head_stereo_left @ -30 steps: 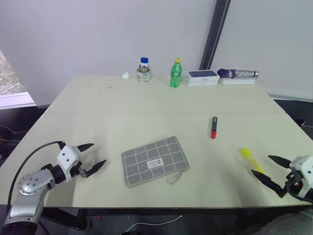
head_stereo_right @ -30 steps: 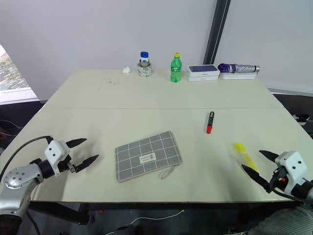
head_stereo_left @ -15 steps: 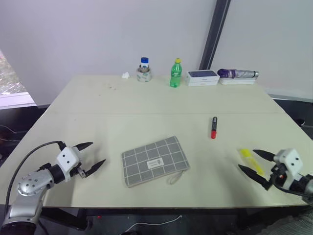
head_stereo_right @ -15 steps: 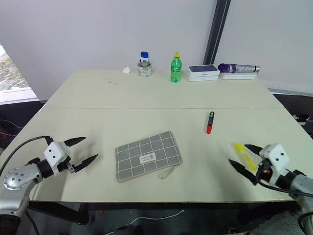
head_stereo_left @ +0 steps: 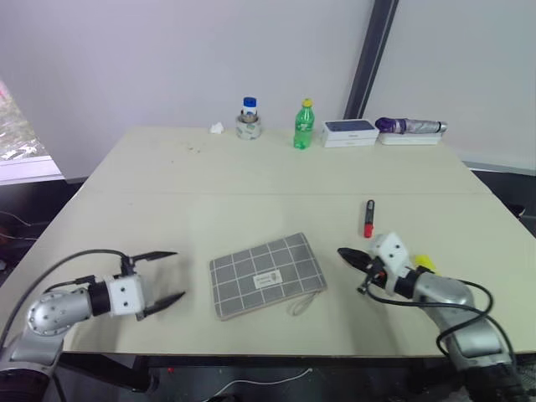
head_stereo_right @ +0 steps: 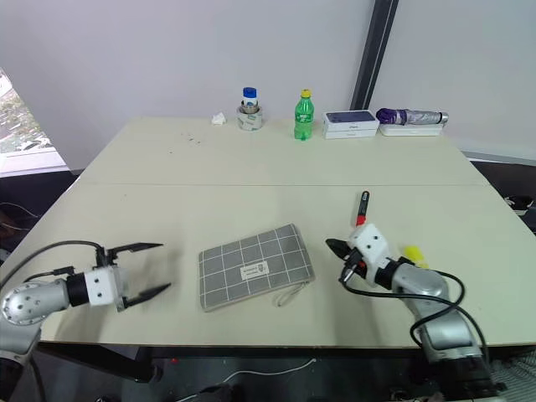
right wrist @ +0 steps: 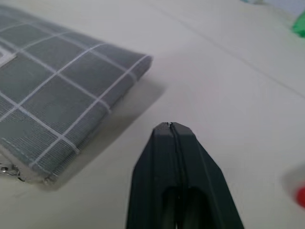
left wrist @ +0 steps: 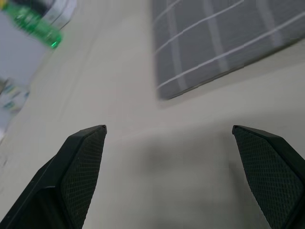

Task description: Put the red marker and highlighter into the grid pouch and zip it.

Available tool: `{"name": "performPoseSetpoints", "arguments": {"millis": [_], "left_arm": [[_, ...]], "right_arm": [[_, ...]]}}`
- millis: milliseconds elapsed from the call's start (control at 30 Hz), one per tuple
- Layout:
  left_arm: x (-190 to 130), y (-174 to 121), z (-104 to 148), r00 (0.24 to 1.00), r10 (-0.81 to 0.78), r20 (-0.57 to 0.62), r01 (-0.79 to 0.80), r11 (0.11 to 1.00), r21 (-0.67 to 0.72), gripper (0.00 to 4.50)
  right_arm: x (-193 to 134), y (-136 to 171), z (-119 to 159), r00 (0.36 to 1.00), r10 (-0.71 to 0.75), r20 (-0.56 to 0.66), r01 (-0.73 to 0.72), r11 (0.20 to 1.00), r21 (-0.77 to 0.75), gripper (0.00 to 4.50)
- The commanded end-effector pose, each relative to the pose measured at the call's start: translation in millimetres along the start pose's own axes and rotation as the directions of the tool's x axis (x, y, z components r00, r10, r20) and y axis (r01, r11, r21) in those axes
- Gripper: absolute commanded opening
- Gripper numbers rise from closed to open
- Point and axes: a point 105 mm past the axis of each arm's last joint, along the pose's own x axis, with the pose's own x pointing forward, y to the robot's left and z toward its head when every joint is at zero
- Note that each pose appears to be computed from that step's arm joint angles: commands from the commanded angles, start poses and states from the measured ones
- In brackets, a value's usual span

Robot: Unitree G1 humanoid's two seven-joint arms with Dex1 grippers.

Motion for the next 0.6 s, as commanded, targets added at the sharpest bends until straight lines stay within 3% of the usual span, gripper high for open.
{"name": "performPoseSetpoints", "arguments": {"millis": [33,233,400,600], "left_arm": [[4.5,-14.9,6.5,0.997,-0.069,0.043,0.065,0.995,0.08,4.5],[30.2,-18.6,7.2,0.991,-0.105,0.079,0.092,0.983,0.156,4.5],[43.3,-32.9,6.5,0.973,-0.203,0.105,0.181,0.965,0.19,4.5],[69.5,-38.0,15.9,0.96,-0.22,0.171,0.177,0.955,0.236,4.5]], "right_arm": [[10.8,-0.6,-7.6,0.998,-0.028,-0.051,0.024,0.998,-0.066,0.02],[33.9,26.6,-11.2,0.998,0.009,-0.067,-0.016,0.994,-0.105,0.02],[37.5,22.4,-14.4,0.995,-0.049,-0.085,0.04,0.993,-0.107,0.02],[35.2,22.7,-13.7,0.994,-0.053,-0.095,0.039,0.989,-0.143,0.02]]}}
